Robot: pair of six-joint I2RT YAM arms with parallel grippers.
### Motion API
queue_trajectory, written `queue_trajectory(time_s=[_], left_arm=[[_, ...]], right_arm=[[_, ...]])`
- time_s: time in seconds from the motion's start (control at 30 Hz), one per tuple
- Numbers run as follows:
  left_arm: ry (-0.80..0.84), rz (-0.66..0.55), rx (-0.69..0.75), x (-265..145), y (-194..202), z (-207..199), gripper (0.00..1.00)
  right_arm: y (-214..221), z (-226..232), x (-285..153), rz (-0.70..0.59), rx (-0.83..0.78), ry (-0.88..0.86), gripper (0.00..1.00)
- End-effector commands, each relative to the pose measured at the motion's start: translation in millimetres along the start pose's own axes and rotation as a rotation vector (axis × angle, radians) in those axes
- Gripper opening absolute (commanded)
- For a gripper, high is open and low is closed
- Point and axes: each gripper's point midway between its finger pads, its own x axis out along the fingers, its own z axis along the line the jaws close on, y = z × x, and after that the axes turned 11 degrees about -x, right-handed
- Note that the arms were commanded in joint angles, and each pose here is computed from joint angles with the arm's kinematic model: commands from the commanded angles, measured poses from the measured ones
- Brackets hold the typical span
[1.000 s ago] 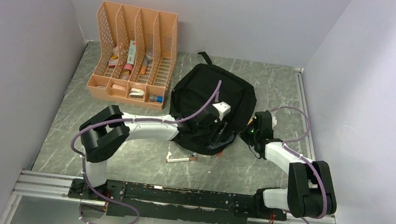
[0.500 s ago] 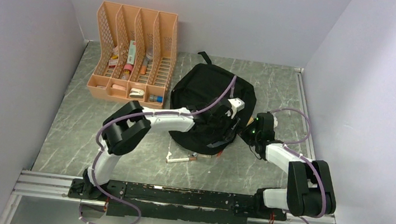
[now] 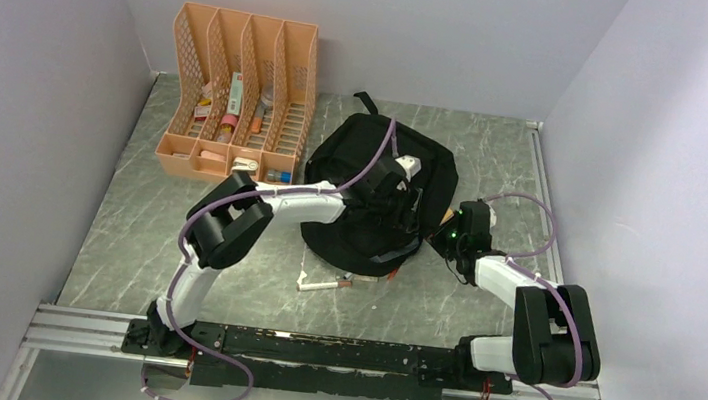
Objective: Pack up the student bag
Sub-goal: Zip the student bag at the center of the board.
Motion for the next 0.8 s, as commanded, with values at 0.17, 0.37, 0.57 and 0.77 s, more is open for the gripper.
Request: queue_trajectory(time_s=[0.17, 0.37, 0.57, 0.77], left_arm=[[-0.02, -0.06, -0.185, 19.9, -22.1, -11.8, 0.68], [-0.014, -0.058, -0.22, 25.2, -20.9, -13.9, 0.64], [-0.012, -0.06, -0.202, 27.8, -23.6, -15.5, 0.51], [-0.046, -0.112, -0.172, 4.7, -39.3, -15.1, 0.59]], right_arm=[[41.1, -38.9, -0.6, 0.127, -0.012, 0.129, 0.0], [40.8, -38.8, 0.1, 0.128, -0.016, 0.129, 0.0], [40.6, -38.8, 0.4, 0.132, -0.02, 0.129, 0.0], [39.6, -38.9, -1.0, 0.126, -0.023, 0.13, 0.0]])
